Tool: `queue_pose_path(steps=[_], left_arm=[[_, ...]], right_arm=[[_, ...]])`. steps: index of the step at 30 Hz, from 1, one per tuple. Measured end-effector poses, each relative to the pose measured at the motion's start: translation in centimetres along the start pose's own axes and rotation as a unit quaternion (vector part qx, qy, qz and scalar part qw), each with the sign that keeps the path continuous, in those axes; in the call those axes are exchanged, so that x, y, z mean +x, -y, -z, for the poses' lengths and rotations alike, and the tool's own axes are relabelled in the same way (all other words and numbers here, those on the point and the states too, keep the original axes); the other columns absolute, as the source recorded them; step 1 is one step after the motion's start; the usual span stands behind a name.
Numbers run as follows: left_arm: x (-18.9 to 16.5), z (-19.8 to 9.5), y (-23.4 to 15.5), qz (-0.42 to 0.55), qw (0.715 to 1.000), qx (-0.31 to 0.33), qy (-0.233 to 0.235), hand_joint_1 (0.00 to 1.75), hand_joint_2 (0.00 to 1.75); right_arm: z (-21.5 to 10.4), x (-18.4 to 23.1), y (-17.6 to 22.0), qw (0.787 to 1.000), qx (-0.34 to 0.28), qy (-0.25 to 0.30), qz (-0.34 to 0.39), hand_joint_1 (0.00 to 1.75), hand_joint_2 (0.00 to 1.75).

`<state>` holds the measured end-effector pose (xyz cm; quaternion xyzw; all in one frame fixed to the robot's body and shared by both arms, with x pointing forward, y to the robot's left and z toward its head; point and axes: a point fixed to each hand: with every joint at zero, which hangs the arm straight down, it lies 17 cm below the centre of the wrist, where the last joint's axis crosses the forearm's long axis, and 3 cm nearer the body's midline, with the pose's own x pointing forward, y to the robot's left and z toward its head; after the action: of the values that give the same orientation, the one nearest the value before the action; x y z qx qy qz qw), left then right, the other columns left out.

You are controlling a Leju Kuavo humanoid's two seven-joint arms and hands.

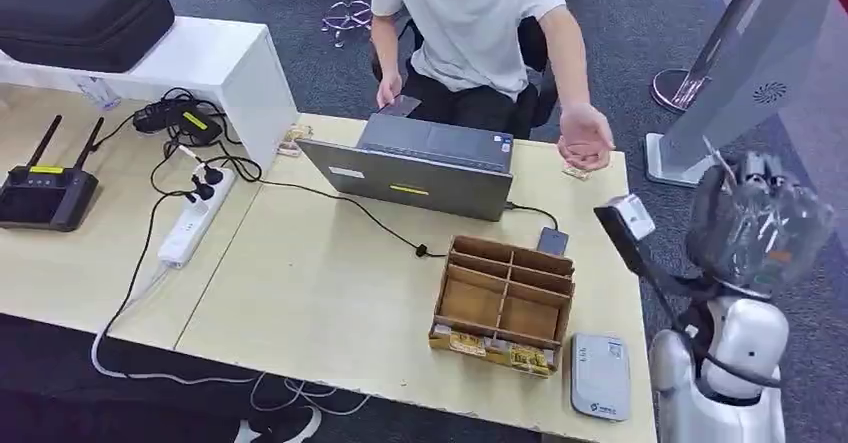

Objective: Pass the card to the sensor for recognition and then transmit it.

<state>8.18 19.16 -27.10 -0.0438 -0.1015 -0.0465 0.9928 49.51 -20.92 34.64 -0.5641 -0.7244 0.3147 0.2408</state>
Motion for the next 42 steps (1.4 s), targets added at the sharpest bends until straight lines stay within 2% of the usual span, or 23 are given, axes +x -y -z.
queue_pose_path(steps=[2,5,10,18,23,27,28,42], left_arm=[[0.0,0.0,-0.1,0.011,1.000,-0.001,0.001,0.00,1.75],[0.0,0.0,-0.4,0.019,1.000,0.000,0.001,0.00,1.75],[-0.1,0.0,-0.4,0.030,1.000,-0.002,0.001,0.00,1.75],[-0.1,0.0,-0.4,0.034,0.999,-0.003,0.001,0.00,1.75],[0.7,-0.1,-0.3,-0.049,0.999,-0.007,0.011,0.00,1.75],[0.6,0.0,-0.4,-0.061,0.998,-0.005,0.009,0.00,1.75],[0.5,0.0,-0.4,-0.061,0.998,-0.005,0.009,0.00,1.75],[0.4,0.0,-0.5,-0.048,0.999,-0.001,0.007,0.00,1.75]], right_arm=[[3.4,-0.2,-0.2,1.000,0.009,-0.019,0.003,1.75,1.75],[7.0,-0.2,0.0,0.999,0.011,-0.032,0.007,1.75,1.75],[10.2,0.1,-0.7,0.999,0.031,-0.043,0.014,1.75,1.75],[11.3,0.6,-2.1,0.997,0.054,-0.049,0.023,1.75,1.75],[11.0,-0.1,-2.5,0.996,0.055,-0.063,0.032,1.75,1.75],[10.7,-0.6,-2.7,0.995,0.057,-0.068,0.037,1.75,1.75],[10.6,-0.5,-2.8,0.995,0.058,-0.068,0.039,0.00,1.75],[9.8,0.0,-3.6,0.995,0.066,-0.063,0.048,0.00,1.75]])
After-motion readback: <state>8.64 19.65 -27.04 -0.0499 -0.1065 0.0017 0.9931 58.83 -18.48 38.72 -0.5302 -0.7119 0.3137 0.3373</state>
